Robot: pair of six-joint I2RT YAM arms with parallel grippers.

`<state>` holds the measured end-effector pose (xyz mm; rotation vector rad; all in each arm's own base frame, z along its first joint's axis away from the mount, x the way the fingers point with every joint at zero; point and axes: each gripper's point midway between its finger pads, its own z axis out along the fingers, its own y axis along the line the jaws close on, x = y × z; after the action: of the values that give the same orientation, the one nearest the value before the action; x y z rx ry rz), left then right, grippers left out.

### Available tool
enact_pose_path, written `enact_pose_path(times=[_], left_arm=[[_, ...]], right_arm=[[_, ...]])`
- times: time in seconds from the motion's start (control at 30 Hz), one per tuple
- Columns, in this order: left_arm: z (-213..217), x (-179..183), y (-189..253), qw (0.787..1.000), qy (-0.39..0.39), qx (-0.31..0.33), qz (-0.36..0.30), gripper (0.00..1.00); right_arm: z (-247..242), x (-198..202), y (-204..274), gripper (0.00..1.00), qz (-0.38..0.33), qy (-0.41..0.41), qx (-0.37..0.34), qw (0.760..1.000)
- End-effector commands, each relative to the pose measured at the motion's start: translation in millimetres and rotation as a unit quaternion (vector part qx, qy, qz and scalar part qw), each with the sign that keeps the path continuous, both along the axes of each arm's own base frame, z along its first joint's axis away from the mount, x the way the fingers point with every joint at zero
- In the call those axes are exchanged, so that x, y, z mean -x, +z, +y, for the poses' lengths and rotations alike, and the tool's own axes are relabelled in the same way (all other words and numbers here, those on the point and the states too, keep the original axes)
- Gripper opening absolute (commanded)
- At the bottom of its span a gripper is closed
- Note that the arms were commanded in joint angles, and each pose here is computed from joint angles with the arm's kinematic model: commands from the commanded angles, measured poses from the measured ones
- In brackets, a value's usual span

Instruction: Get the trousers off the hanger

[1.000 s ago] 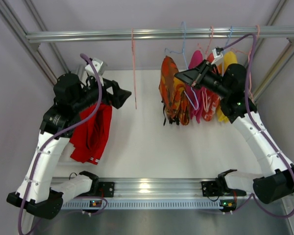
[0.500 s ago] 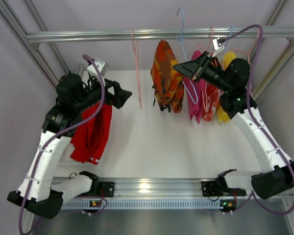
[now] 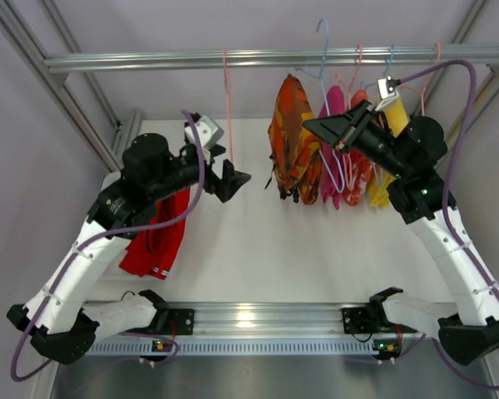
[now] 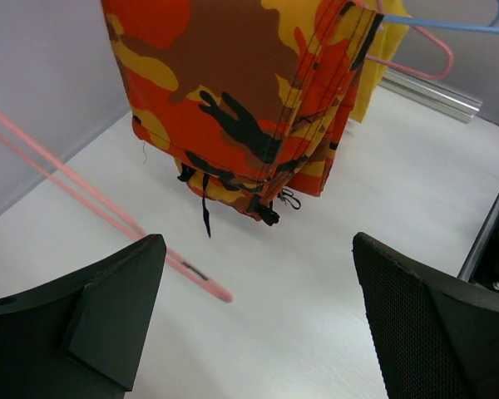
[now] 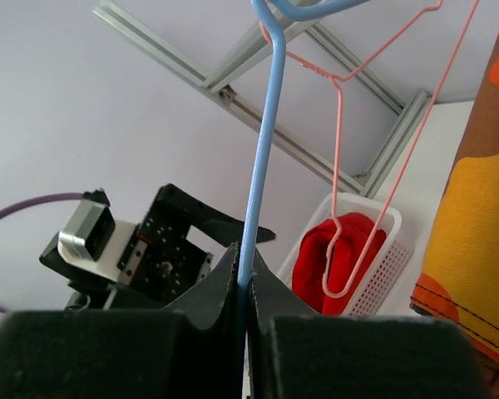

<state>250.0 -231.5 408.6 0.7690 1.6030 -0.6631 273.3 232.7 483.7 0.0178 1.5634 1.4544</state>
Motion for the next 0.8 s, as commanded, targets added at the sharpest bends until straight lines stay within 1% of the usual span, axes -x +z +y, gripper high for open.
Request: enact_pose_path(times=[0.0, 0.07, 0.1, 0.13, 0.17, 0.2, 0.27, 0.33, 0.4, 0.43, 0.47, 0.5, 0.53, 0.57, 0.7, 0.77], left_arm=[[-24, -1, 8, 0.998, 0.009, -0.022, -0.061, 0.99], [-35, -4, -4, 0.997, 0.018, -0.037, -0.066, 0.99], [-35, -9, 2, 0.995, 0.043, -0.032, -0.084, 0.99], [-47, 1, 2, 0.995, 0.027, -0.029, -0.094, 0.99], [-53, 4, -6, 0.994, 0.021, -0.036, -0.105, 0.99], [-60, 6, 4, 0.992, 0.021, -0.02, -0.125, 0.99], [-74, 13, 2, 0.989, 0.029, -0.023, -0.141, 0.99], [-84, 11, -1, 0.988, 0.054, -0.017, -0.146, 0.99], [-89, 10, 0, 0.987, 0.063, 0.005, -0.145, 0.99], [-94, 12, -10, 0.988, 0.06, 0.006, -0.143, 0.99], [-97, 12, 4, 0.984, 0.064, 0.043, -0.159, 0.99], [-99, 13, 5, 0.983, 0.064, 0.056, -0.16, 0.99], [-104, 12, -3, 0.984, 0.064, 0.057, -0.157, 0.99], [-107, 11, 0, 0.982, 0.064, 0.071, -0.161, 0.99], [-121, 2, -16, 0.984, 0.072, 0.071, -0.148, 0.99], [-125, 1, -20, 0.983, 0.068, 0.077, -0.155, 0.99]], right_arm=[[-25, 42, 75, 0.0, -0.132, -0.042, -0.049, 0.989], [-27, 43, 75, 0.0, -0.124, -0.048, -0.05, 0.99], [-28, 42, 72, 0.0, -0.112, -0.053, -0.051, 0.991], [-28, 41, 70, 0.0, -0.104, -0.055, -0.052, 0.992], [-28, 40, 69, 0.0, -0.097, -0.057, -0.053, 0.992], [-29, 37, 65, 0.0, -0.083, -0.064, -0.056, 0.993], [-30, 36, 66, 0.0, -0.078, -0.07, -0.062, 0.993], [-31, 33, 61, 0.0, -0.057, -0.078, -0.063, 0.993], [-29, 32, 61, 0.0, -0.047, -0.076, -0.068, 0.994], [-28, 32, 63, 0.0, -0.049, -0.074, -0.069, 0.994], [-26, 30, 63, 0.0, -0.048, -0.074, -0.069, 0.994], [-24, 32, 65, 0.0, -0.049, -0.07, -0.071, 0.994], [-23, 32, 67, 0.0, -0.049, -0.068, -0.073, 0.994], [-22, 33, 69, 0.0, -0.052, -0.067, -0.075, 0.994], [-19, 35, 74, 0.0, -0.056, -0.061, -0.077, 0.994], [-19, 35, 75, 0.0, -0.056, -0.062, -0.078, 0.994]])
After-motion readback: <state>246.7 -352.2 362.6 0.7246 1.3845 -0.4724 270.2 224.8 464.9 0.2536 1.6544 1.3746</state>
